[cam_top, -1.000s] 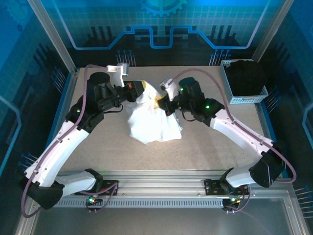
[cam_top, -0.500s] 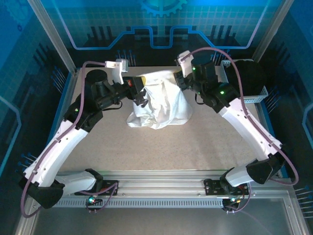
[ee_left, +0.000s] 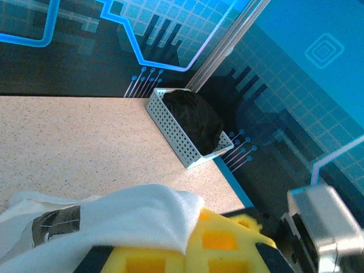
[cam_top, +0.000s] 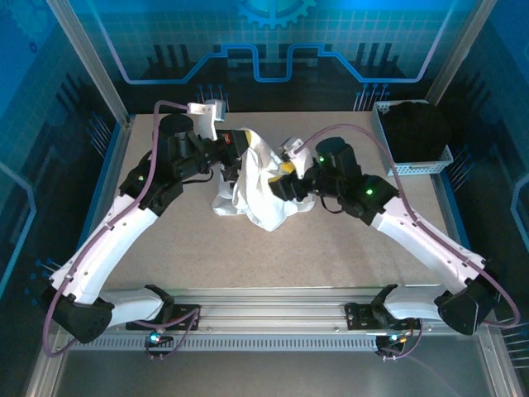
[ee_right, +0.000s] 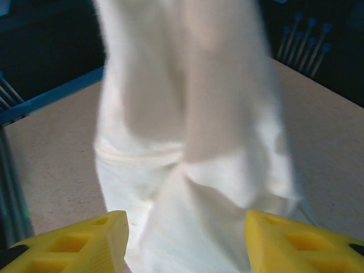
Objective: Fold the inside-out t-shirt
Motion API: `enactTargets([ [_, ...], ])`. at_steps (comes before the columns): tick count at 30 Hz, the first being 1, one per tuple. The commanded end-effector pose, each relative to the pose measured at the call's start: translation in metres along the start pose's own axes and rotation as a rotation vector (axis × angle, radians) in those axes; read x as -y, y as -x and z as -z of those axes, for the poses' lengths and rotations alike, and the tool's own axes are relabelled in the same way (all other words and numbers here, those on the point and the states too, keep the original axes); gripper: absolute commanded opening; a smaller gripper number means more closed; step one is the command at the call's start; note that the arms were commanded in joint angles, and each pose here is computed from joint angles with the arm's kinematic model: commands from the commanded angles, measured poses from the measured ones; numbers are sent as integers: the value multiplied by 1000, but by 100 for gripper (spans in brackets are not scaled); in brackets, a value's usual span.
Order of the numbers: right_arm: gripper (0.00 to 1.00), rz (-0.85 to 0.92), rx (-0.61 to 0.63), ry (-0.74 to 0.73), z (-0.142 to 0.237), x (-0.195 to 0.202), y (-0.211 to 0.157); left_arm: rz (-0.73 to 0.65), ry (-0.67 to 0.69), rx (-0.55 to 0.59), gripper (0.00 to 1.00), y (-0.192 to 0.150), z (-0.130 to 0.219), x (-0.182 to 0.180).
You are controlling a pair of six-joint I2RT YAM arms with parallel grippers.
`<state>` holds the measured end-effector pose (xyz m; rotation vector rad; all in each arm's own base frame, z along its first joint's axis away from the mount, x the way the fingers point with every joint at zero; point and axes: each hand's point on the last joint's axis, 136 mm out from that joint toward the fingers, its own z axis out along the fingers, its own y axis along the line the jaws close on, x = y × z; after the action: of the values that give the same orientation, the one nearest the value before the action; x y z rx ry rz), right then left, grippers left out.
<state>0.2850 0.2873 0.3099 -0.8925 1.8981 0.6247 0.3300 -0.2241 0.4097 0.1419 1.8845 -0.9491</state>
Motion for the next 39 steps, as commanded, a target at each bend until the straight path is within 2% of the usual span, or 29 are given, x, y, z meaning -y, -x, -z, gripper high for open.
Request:
enactTargets([
  [1,47,-2,4,-23,-23,8,2,-5,-55,66,0,19,10,18],
  [3,21,17,-46,-59,-28,16,-5,-9,-26,82,0,22,14,14],
  [5,7,35,-59,-89,-16,21,-11,-10,30,103,0,25,18,4],
  [7,3,14,-13,-103,2,27,-11,-18,69,112,0,25,20,-3],
  [10,2,-91,76,-105,26,40,-11,-24,83,106,0,21,17,-8],
  [13,5,-152,112,-108,36,46,-16,-26,92,87,0,15,12,-12],
  [18,7,-99,163,-58,46,38,-24,-42,182,87,0,12,11,-30],
  [23,5,118,153,172,46,-13,-46,-21,251,81,0,8,5,-50],
  [24,6,136,124,218,42,-22,-61,-13,258,79,0,8,3,-53],
  [27,13,176,47,355,35,-51,-80,-6,244,70,0,8,-4,-54],
  [30,27,175,-8,417,27,-64,-75,-7,151,41,0,3,-12,-40],
  [33,40,151,44,313,23,-45,-50,-13,48,-9,0,-10,-18,-27],
  [36,51,52,126,134,17,-9,-19,-11,8,-38,0,-20,-18,-23],
  [39,56,-5,138,116,0,-1,-4,-3,-10,-44,0,-25,-19,-22],
])
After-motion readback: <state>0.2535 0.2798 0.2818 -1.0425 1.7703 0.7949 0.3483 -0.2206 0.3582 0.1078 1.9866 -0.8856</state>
